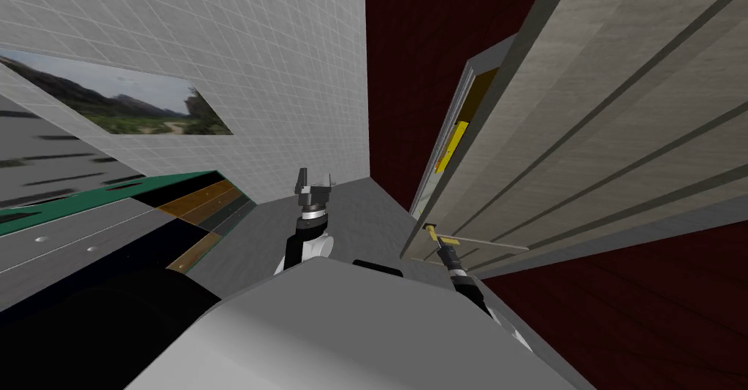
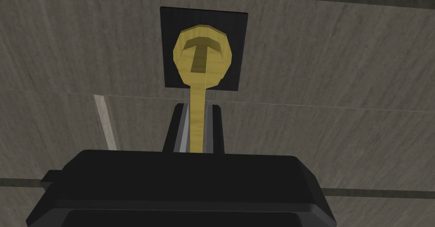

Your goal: Pull the door open

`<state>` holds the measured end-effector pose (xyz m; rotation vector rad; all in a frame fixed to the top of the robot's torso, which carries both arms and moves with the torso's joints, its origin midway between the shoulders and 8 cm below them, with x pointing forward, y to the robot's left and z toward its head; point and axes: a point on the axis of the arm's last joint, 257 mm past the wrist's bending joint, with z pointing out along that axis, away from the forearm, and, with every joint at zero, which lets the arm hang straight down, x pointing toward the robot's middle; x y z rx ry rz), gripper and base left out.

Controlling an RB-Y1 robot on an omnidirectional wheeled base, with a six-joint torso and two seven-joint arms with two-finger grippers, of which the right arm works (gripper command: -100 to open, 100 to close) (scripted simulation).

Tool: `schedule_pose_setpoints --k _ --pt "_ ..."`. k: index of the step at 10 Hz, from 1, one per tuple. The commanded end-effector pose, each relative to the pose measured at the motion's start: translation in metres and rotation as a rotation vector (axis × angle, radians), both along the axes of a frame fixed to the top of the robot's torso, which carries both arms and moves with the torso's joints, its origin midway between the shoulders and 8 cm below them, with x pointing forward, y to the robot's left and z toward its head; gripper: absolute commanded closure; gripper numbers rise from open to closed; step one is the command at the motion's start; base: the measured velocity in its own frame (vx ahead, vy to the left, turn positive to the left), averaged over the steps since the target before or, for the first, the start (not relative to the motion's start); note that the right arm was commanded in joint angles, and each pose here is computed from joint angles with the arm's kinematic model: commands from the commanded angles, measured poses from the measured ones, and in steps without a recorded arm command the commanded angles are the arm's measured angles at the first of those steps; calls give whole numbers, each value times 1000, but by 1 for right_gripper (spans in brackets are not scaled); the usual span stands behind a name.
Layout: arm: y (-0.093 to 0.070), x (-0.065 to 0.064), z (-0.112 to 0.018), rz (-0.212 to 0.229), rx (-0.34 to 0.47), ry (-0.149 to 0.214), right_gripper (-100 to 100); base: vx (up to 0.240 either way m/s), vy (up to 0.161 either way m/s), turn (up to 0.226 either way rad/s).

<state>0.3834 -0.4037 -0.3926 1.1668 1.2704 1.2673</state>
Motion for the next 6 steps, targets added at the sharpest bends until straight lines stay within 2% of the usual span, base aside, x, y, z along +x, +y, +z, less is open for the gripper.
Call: schedule_pose_setpoints --k 1,4,6 --pt "-2 -10 -2 7 4 3 100 -192 -32 141" --pt "-15 -32 -1 13 3 1 100 -190 -81 203" --pt "-20 -41 0 16 3 1 100 -153 -91 130"
